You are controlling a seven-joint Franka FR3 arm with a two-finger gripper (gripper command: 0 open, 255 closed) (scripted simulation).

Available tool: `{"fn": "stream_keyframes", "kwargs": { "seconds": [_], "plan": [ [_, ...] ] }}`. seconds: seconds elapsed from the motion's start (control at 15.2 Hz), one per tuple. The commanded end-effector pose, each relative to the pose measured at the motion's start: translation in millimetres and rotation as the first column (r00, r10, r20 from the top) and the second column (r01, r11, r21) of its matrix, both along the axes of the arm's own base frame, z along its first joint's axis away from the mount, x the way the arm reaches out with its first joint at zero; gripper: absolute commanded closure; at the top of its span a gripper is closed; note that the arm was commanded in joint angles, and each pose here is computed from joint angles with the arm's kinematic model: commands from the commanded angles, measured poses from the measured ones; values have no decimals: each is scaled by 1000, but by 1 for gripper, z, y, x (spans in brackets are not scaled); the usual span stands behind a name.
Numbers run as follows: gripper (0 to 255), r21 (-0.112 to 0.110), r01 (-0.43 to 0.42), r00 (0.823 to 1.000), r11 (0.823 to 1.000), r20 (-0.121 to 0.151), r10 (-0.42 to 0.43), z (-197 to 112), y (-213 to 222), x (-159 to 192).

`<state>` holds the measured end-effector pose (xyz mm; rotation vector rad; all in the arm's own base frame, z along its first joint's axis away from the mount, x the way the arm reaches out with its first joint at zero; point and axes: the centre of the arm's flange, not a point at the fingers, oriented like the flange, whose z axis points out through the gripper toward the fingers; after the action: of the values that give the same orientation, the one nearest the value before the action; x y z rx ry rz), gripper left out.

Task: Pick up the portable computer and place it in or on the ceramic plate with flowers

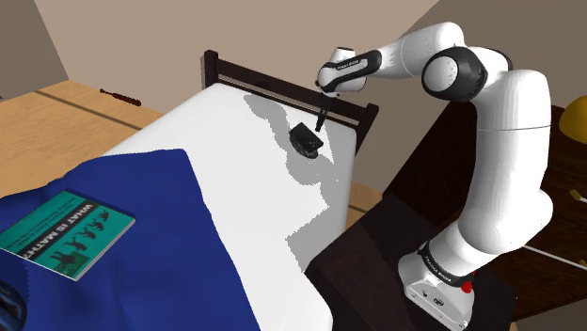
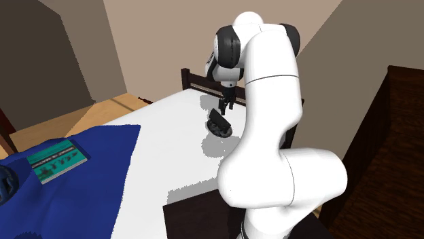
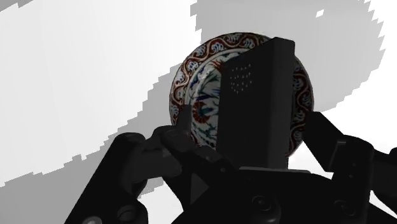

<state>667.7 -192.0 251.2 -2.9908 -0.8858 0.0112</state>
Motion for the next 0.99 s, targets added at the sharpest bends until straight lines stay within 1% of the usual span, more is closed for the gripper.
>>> {"fn": "stream_keyframes", "kwargs": {
  "seconds": [0.0, 0.13, 0.4, 0.92],
  "plan": [
    [0, 0, 0, 1000, 1000, -2, 0, -1, 0, 0],
    [0, 0, 0, 1000, 1000, -2, 0, 0, -1, 0],
    [0, 0, 0, 1000, 1000, -2, 0, 50, -2, 1],
    [0, 0, 0, 1000, 1000, -2, 0, 50, -2, 1]
  ]
}}
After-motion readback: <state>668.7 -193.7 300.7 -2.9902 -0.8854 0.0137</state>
